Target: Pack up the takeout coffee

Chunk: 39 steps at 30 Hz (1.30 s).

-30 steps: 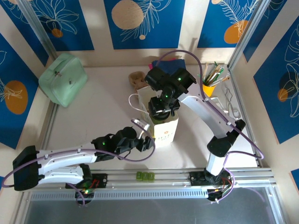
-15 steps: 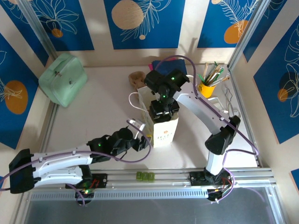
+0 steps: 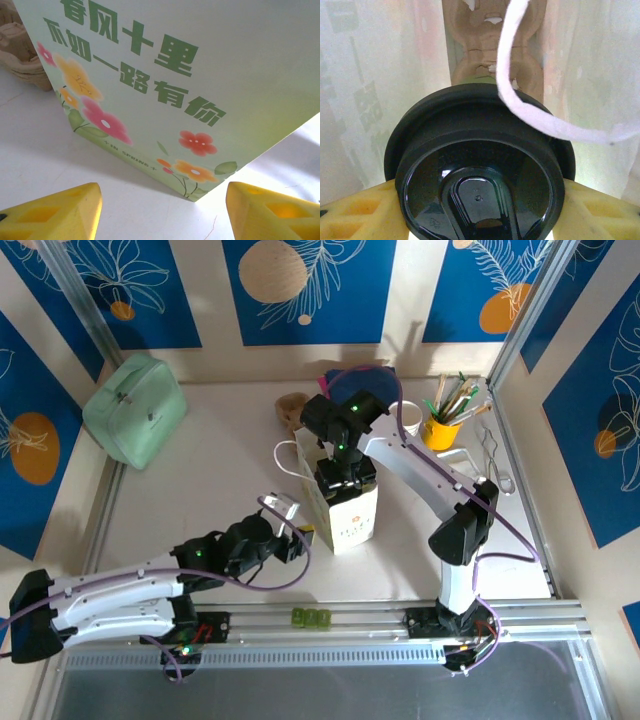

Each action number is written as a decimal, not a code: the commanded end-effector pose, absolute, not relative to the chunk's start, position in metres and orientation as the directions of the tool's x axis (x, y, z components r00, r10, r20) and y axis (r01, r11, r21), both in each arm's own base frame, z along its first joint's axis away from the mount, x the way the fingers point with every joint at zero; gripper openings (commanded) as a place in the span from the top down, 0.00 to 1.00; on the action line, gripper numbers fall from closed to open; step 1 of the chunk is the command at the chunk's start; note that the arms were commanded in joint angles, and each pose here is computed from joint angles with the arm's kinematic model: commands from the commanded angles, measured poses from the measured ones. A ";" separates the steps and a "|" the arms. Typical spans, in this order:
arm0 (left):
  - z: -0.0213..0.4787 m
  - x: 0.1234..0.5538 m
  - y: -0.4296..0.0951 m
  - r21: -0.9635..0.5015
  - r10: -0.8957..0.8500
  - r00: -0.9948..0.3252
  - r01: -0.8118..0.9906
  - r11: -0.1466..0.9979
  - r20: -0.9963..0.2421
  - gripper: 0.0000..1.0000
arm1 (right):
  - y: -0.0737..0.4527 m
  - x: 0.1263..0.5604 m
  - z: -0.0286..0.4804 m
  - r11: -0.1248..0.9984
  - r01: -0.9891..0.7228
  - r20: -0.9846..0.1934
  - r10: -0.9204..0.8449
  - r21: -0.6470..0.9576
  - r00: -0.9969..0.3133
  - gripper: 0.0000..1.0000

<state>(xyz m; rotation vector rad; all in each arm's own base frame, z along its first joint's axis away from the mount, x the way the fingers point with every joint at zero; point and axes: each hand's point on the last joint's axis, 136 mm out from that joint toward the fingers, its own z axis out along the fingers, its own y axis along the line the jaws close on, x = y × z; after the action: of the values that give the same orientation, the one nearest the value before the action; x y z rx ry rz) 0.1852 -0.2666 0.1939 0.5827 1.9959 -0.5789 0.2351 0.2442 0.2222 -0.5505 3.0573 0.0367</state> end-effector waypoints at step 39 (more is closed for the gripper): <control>0.185 0.186 -0.253 -0.142 0.169 -0.451 0.577 0.804 -0.876 0.32 | 0.241 0.232 0.192 0.907 -0.422 0.004 -0.422 0.000 -0.907 0.40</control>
<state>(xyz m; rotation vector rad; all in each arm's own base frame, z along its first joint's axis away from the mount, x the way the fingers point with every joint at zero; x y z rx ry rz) 0.1858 -0.2565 0.1917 0.5646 2.0028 -0.5449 0.2360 0.2380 0.1848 -0.6651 3.0866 -0.0756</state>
